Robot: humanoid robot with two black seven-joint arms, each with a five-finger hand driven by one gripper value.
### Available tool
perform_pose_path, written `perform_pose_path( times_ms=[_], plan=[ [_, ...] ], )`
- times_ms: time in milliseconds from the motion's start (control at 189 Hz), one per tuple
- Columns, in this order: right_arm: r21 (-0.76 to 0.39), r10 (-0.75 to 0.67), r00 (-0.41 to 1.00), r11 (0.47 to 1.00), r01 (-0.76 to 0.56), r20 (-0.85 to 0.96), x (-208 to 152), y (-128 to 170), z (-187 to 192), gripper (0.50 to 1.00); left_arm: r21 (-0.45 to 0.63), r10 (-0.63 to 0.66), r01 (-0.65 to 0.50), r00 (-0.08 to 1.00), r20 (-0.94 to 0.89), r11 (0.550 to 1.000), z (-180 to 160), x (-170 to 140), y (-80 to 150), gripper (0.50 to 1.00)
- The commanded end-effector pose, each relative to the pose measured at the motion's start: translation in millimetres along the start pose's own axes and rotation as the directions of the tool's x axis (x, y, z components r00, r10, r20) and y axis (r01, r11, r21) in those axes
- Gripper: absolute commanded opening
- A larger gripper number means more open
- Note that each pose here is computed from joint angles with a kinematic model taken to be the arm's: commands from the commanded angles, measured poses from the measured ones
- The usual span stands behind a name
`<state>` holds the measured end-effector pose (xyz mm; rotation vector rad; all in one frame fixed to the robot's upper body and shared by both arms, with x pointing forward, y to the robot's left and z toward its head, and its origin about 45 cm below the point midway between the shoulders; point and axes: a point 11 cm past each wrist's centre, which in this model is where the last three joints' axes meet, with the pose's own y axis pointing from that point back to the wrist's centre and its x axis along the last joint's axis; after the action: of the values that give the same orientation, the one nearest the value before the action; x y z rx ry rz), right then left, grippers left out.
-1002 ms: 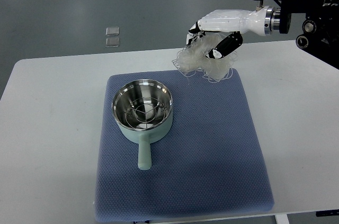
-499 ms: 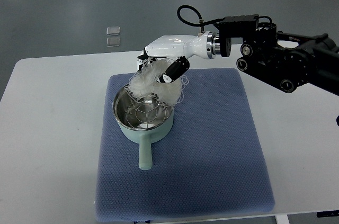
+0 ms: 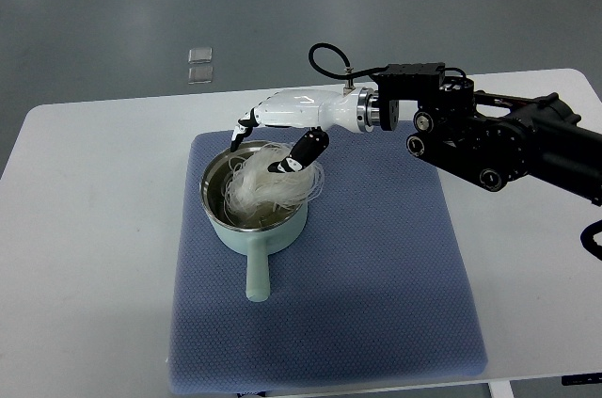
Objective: Put vermicelli into pot with right hand
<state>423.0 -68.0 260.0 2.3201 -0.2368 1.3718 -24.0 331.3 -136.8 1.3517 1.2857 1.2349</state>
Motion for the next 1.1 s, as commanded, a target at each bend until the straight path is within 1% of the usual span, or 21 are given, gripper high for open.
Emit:
perform_pose_path(
  times_ms=[0, 117, 186, 255, 292, 414, 541, 652, 700, 716, 727, 806, 827, 896, 981, 1039, 1061, 1093],
  plan=[
    [0.002, 0.003, 1.0, 1.0, -0.003, 0.001, 1, 0, 0, 0.768, 0.0, 0.0, 0.0, 1.0, -0.001, 1.0, 0, 0, 0, 1.0],
    [0.0, 0.011, 1.0, 1.0, -0.011, 0.002, 4, 2, 0, 0.799, 0.0, 0.0, 0.0, 1.0, 0.0, 1.0, 0, 0, 0, 1.0],
    [0.005, 0.021, 1.0, 1.0, -0.021, 0.003, 9, 3, -1, 0.858, 0.0, 0.0, 0.0, 1.0, 0.0, 1.0, 0, 0, 0, 1.0],
    [0.009, 0.032, 0.999, 0.999, -0.032, -0.002, 14, 4, -2, 0.87, 0.0, 0.0, 0.0, 1.0, 0.0, 1.0, 0, 0, 0, 1.0],
    [0.015, 0.057, 0.998, 0.998, -0.057, -0.011, 27, 4, -5, 0.901, 0.0, 0.0, 0.0, 1.0, 0.0, 1.0, 0, 0, 0, 1.0],
    [0.034, 0.137, 0.99, 0.99, -0.138, 0.018, 55, 9, -10, 0.917, 0.0, 0.0, 0.0, 1.0, 0.0, 1.0, 0, 0, 0, 1.0],
    [0.063, 0.259, 0.956, 0.961, -0.27, 0.137, 87, 18, -15, 0.924, 0.0, 0.0, 0.0, 1.0, -0.001, 1.0, 0, 0, 0, 1.0],
    [0.046, 0.401, 0.863, 0.9, -0.434, 0.307, 112, 35, -6, 0.926, 0.0, 0.0, 0.0, 1.0, 0.0, 1.0, 0, 0, 0, 1.0],
    [0.015, 0.443, 0.805, 0.873, -0.488, 0.395, 109, 42, 4, 0.926, 0.0, 0.0, 0.0, 1.0, -0.001, 1.0, 0, 0, 0, 1.0],
    [-0.005, 0.465, 0.769, 0.857, -0.516, 0.438, 107, 46, 11, 0.926, 0.0, 0.0, 0.0, 1.0, 0.0, 1.0, 0, 0, 0, 1.0],
    [-0.005, 0.465, 0.769, 0.857, -0.516, 0.438, 107, 46, 11, 0.926, 0.0, 0.0, 0.0, 1.0, 0.0, 1.0, 0, 0, 0, 1.0],
    [-0.103, 0.538, 0.611, 0.793, -0.601, 0.581, 93, 60, 36, 0.926, 0.0, 0.0, 0.0, 1.0, -0.001, 1.0, 0, 0, 0, 1.0],
    [-0.116, 0.547, 0.59, 0.784, -0.61, 0.595, 92, 62, 39, 0.926, 0.0, 0.0, 0.0, 1.0, -0.001, 1.0, 0, 0, 0, 1.0],
    [-0.241, 0.609, 0.429, 0.721, -0.649, 0.667, 71, 76, 67, 0.926, 0.0, 0.0, 0.0, 1.0, -0.003, 1.0, 0, 0, 0, 1.0],
    [-0.364, 0.659, 0.279, 0.663, -0.654, 0.699, 48, 90, 92, 0.926, 0.0, 0.0, 0.0, 1.0, -0.001, 1.0, 0, 0, 0, 1.0],
    [-0.466, 0.699, 0.153, 0.607, -0.643, 0.699, 28, 103, 113, 0.926, 0.0, 0.0, 0.0, 1.0, -0.003, 1.0, 0, 0, 0, 1.0],
    [-0.479, 0.702, 0.136, 0.6, -0.64, 0.699, 25, 104, 115, 0.926, 0.0, 0.0, 0.0, 1.0, -0.003, 1.0, 0, 0, 0, 1.0],
    [-0.528, 0.719, 0.073, 0.571, -0.629, 0.691, 16, 111, 125, 0.926, 0.0, 0.0, 0.0, 1.0, -0.001, 1.0, 0, 0, 0, 1.0]
  ],
)
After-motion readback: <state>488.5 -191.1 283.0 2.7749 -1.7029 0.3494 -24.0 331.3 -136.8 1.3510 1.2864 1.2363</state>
